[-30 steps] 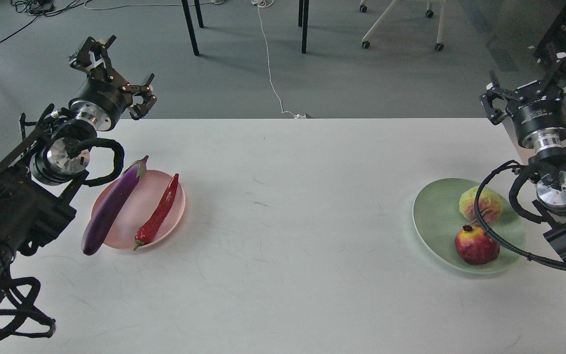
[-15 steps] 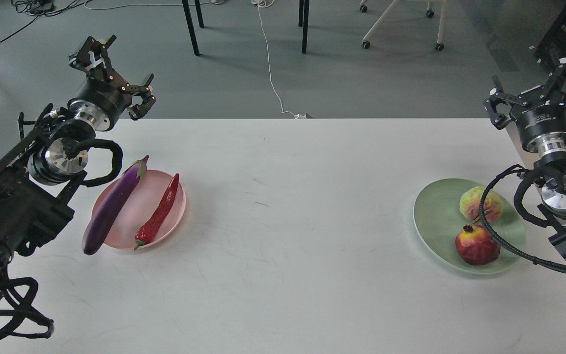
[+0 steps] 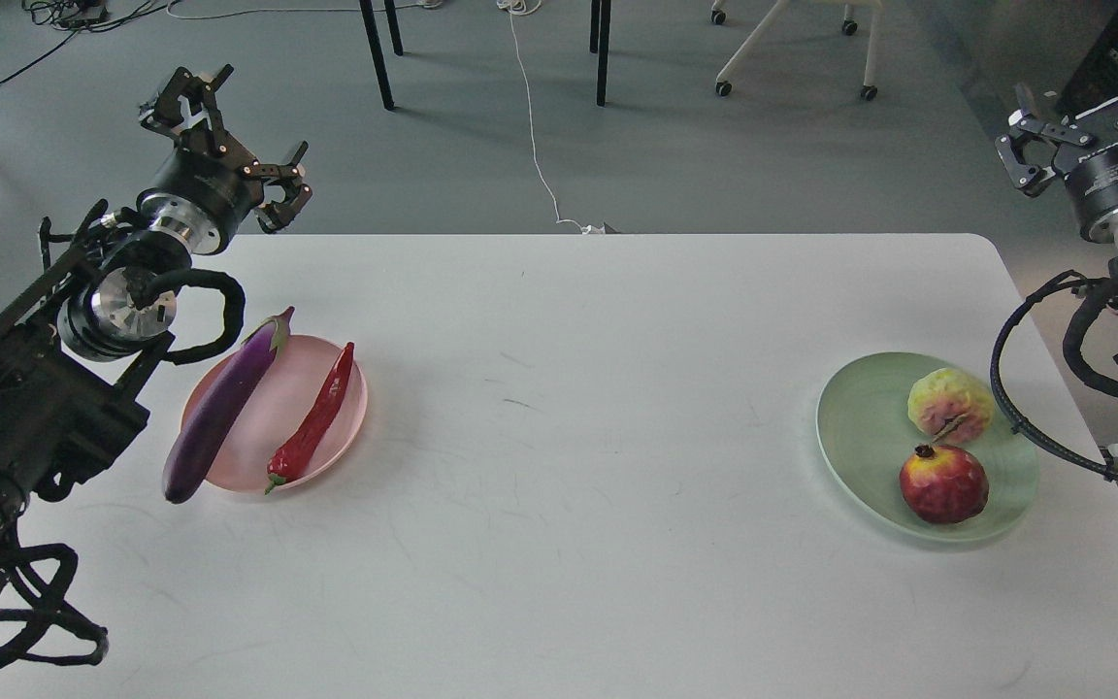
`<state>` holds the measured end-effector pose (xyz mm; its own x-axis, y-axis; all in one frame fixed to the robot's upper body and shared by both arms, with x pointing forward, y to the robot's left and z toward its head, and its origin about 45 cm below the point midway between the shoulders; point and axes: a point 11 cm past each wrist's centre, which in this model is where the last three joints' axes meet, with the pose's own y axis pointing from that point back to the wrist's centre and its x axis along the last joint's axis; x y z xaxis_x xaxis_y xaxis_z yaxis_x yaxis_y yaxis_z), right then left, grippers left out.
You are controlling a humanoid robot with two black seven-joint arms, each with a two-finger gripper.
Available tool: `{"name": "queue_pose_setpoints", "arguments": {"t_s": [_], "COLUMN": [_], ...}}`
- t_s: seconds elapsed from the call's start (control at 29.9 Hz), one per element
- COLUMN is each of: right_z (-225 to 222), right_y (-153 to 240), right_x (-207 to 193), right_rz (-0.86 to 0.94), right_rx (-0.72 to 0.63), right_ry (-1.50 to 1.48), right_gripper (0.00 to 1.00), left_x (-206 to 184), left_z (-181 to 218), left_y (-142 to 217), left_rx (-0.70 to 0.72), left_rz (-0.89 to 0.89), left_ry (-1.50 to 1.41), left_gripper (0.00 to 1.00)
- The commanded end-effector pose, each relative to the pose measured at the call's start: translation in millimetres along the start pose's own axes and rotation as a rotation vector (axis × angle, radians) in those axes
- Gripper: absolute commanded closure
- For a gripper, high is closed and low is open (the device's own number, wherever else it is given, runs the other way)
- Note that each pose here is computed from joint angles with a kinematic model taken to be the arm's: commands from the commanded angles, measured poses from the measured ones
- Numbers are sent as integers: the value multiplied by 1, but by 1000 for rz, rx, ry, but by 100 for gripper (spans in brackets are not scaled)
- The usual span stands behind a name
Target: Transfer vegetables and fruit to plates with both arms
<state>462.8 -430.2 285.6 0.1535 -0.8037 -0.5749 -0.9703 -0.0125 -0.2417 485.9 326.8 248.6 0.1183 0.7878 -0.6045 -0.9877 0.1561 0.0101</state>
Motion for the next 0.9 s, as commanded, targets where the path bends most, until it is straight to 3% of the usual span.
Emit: {"name": "queue_pose_setpoints", "arguments": {"t_s": [0.0,0.27,0.5,0.87], "right_z": [-28,-61,-46,-26], "right_y": [-10,-48,-61,-70], "right_x": [-10,-88,-145,-175], "right_rz": [-47,-305,-513,-582], "right_rx": [-1,-181,-336,-331], "right_ry": [82,461,769,752], "right_gripper": [1,1,1,1], "left_x": [0,-1,-3,-1], "left_z": [2,4,6,8], "left_y": [0,0,-1,0], "left_rx": [-3,-16,-23,-23], "left_rz": [-2,-5,-11,-8], "left_ry": [0,6,13,8], "left_gripper": [2,2,2,2]}}
